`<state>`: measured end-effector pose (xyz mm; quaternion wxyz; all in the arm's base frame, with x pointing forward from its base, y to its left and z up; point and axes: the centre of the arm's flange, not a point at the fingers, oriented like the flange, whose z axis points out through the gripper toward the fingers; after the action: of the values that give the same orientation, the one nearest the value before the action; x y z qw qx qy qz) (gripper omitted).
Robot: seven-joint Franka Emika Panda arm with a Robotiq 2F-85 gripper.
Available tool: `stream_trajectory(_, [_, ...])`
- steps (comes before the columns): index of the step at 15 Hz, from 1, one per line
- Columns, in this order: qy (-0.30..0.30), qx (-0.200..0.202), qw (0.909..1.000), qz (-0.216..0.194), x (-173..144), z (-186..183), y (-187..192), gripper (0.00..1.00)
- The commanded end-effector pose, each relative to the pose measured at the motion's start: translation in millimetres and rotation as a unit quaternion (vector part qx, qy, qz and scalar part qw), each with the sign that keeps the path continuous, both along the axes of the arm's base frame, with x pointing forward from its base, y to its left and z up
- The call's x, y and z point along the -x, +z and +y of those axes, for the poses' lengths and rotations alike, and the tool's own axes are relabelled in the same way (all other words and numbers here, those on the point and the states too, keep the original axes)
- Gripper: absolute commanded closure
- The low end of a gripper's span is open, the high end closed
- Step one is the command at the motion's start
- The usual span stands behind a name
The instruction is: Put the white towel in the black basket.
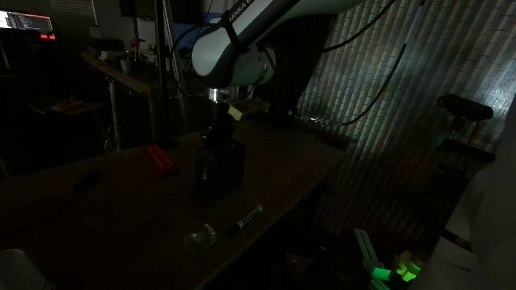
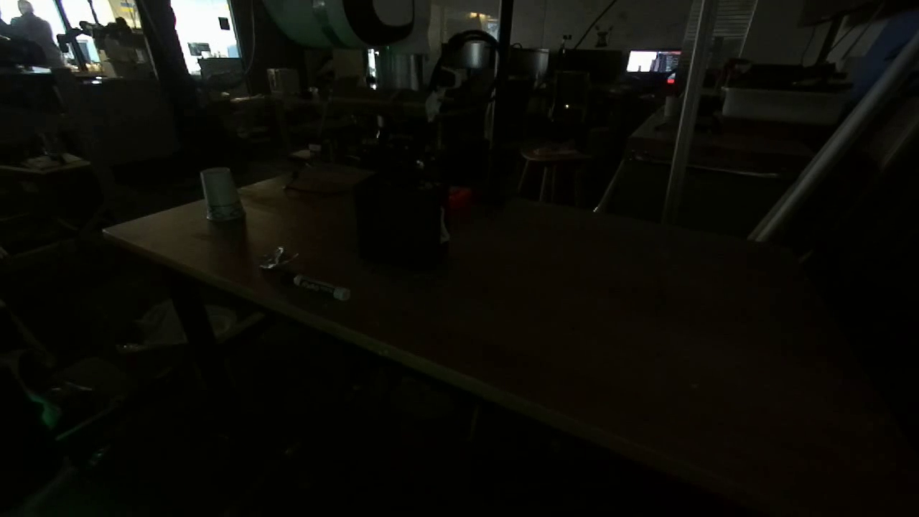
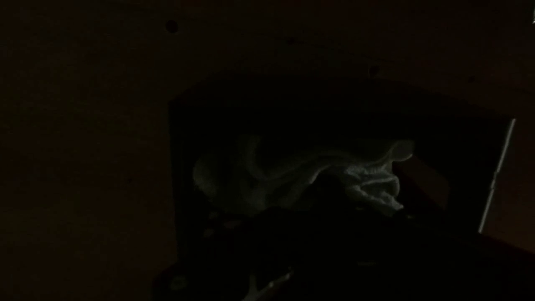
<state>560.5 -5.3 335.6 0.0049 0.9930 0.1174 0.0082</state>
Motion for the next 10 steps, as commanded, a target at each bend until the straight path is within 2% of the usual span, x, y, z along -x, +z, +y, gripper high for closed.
stream_trajectory(1, [-0.009, -0.016, 0.9998, 0.012, -8.8, -0.2, -20.9, 1.0])
stream_trajectory(6, [-0.028, -0.034, 0.9986, 0.029, -5.3, -8.8, -37.3, 1.0])
stream_trajectory(10, [-0.037, -0.039, 0.9983, 0.024, -0.8, -14.1, -28.6, 1.0])
